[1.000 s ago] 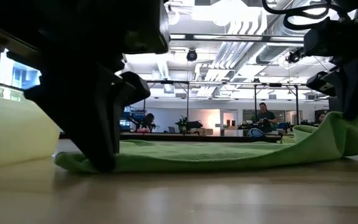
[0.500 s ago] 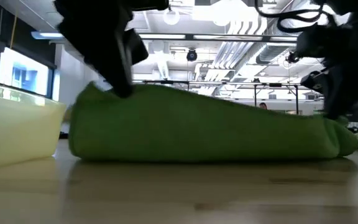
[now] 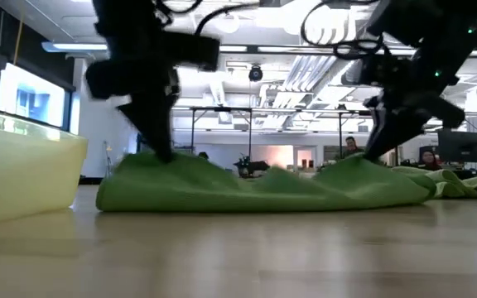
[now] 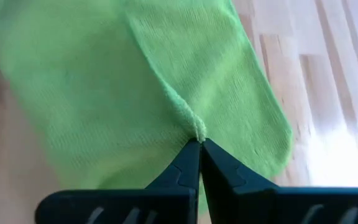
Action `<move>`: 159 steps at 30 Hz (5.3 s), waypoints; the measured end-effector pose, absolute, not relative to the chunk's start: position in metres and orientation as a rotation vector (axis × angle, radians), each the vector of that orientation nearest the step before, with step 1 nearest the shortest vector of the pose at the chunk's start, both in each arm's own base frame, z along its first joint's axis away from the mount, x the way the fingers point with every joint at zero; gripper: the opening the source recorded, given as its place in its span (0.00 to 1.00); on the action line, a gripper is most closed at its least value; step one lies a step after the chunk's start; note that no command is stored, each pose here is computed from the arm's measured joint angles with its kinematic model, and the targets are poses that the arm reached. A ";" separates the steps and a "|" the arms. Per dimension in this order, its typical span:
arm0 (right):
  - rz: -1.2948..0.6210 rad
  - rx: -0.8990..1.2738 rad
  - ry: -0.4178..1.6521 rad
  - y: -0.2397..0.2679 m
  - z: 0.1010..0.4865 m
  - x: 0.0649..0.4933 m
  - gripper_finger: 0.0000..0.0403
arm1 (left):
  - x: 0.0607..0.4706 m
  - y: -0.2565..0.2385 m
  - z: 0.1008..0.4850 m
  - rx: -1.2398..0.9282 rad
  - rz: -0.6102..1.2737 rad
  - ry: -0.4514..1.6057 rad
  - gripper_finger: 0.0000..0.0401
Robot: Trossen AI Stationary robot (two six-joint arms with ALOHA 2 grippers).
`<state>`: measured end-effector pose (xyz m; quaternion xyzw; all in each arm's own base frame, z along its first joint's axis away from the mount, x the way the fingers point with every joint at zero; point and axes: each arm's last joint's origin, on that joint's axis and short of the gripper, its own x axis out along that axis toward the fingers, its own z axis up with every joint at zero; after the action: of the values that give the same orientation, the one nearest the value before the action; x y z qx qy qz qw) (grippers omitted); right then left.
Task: Roll microfiber towels into tight, uniform cylinder then place into a basket
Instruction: Roll the green microfiber towel
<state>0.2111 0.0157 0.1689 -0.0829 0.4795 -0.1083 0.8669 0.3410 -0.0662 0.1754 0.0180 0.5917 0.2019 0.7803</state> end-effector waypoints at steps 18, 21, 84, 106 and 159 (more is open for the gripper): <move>-0.420 -0.258 1.086 -0.030 0.162 0.212 0.00 | 0.340 -0.012 0.175 0.139 0.651 1.293 0.00; -0.423 -0.277 1.084 -0.036 0.163 0.213 0.00 | 0.341 -0.006 0.175 0.141 0.666 1.293 0.00; -0.362 0.087 1.137 -0.037 0.153 0.213 0.32 | 0.340 0.015 0.173 0.048 0.614 1.363 0.00; -0.368 0.326 1.163 -0.033 0.151 0.209 0.32 | 0.344 0.007 0.171 -0.199 0.458 1.367 0.31; -0.674 0.262 1.095 -0.040 0.126 0.220 0.32 | 0.365 -0.005 0.140 -0.169 0.199 1.216 0.27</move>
<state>0.2198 -0.0399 0.1264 0.1219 0.5089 -0.3134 0.7924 0.3651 -0.0046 0.1395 -0.0793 0.5694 0.0934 0.8129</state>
